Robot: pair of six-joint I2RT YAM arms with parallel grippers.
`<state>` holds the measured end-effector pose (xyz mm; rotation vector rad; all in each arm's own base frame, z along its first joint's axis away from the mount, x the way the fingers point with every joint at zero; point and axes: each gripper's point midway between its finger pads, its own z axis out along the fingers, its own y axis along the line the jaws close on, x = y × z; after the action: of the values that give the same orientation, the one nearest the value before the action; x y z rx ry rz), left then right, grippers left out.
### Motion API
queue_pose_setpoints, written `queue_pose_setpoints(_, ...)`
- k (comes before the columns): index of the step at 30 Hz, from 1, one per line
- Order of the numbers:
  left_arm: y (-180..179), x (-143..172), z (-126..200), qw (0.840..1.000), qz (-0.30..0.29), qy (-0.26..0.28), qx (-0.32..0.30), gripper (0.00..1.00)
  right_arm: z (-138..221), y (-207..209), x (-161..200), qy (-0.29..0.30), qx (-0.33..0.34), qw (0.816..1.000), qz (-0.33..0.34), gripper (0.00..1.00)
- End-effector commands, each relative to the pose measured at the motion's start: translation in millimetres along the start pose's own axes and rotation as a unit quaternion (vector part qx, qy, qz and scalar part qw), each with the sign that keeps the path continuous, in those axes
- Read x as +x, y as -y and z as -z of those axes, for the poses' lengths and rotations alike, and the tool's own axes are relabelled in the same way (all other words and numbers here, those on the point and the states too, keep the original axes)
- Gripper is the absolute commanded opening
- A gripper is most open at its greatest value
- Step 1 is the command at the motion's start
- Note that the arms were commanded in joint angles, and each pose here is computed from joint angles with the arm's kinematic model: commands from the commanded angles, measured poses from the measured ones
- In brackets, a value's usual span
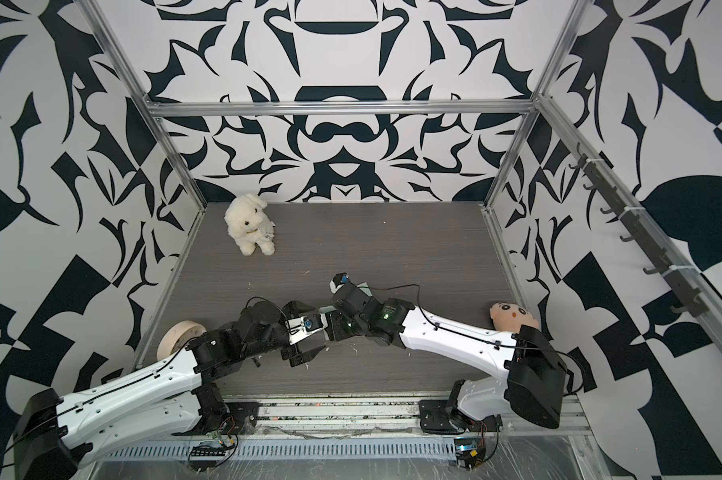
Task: Take the rings out of the lift-off lid box
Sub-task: Open the lid on the jewelry box.
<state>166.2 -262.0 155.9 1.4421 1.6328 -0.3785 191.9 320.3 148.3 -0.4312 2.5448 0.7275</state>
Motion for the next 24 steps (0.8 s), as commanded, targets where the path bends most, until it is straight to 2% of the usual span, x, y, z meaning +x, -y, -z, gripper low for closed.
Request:
queue_pose_setpoints(1,3,3,-3,1.000,-0.003,0.001,0.005,0.99,7,-11,-11,0.023,-0.026,0.999,0.004,0.56)
queue_pose_setpoints(24,-10,2,1,0.999,-0.015,0.016,-0.042,0.99,10,-25,-10,0.035,-0.064,0.997,0.005,0.56)
